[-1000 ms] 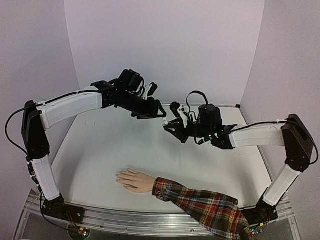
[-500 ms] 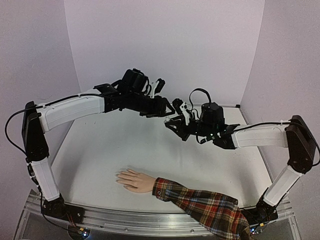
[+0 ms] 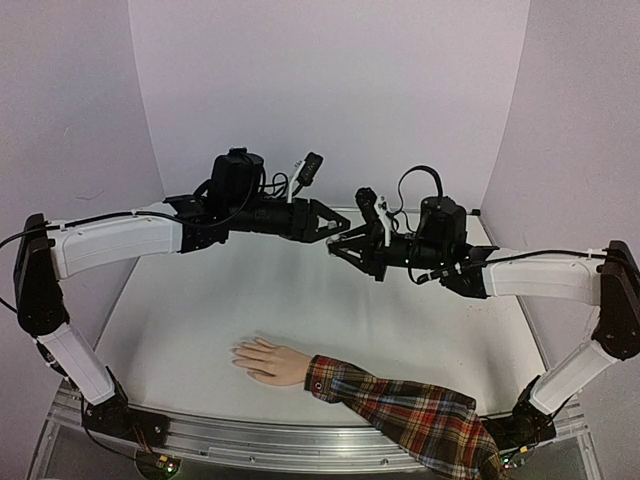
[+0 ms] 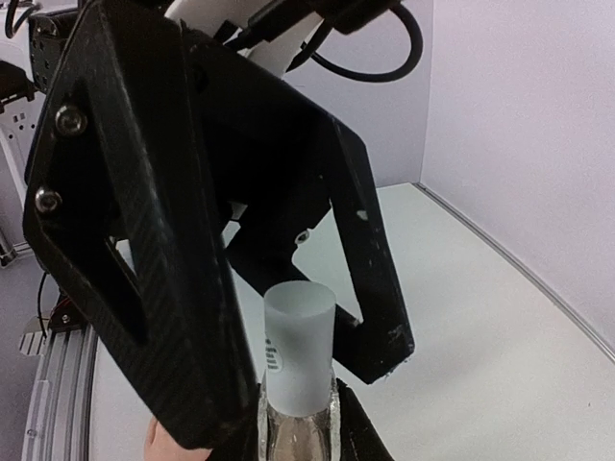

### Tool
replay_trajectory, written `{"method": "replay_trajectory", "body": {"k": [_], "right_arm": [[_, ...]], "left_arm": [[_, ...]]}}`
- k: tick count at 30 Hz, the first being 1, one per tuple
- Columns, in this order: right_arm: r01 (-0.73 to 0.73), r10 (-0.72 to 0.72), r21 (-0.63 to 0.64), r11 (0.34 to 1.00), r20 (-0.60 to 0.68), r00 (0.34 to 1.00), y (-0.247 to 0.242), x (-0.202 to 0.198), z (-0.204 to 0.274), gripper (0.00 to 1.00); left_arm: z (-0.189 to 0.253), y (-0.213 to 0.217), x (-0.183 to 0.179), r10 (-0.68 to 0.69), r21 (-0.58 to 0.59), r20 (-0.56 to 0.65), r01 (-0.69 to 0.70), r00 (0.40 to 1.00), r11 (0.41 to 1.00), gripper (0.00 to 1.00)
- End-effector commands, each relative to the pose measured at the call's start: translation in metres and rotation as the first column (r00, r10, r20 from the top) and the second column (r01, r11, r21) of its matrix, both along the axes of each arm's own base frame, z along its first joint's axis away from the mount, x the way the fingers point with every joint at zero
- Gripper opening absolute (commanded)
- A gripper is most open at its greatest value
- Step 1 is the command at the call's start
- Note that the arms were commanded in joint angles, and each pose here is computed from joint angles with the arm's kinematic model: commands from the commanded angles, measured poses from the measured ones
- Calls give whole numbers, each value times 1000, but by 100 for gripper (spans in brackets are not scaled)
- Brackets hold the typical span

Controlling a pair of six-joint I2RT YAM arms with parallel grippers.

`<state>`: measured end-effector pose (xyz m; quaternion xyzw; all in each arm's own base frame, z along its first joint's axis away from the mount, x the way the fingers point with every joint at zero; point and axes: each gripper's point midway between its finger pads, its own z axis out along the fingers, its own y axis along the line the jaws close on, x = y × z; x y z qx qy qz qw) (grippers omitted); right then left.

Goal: Paint the nails

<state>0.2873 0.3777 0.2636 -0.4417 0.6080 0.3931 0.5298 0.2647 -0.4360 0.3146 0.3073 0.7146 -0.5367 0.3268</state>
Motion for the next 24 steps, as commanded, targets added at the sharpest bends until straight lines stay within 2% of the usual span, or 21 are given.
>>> {"method": "replay_trajectory", "body": {"k": [1, 5, 11, 24], "right_arm": [[-57, 54, 71, 996, 38, 998, -2, -12, 29, 0], [-74, 72, 85, 994, 35, 997, -2, -14, 36, 0], [-82, 79, 101, 991, 39, 996, -2, -13, 44, 0], [-90, 85, 137, 986, 42, 996, 0, -11, 60, 0]], "left_arm": [[45, 9, -16, -43, -117, 121, 57, 992, 991, 45], [42, 10, -23, -76, -107, 130, 90, 989, 990, 35], [43, 17, -28, -76, -98, 170, 93, 982, 991, 42], [36, 12, -19, -61, -55, 177, 72, 982, 996, 32]]}}
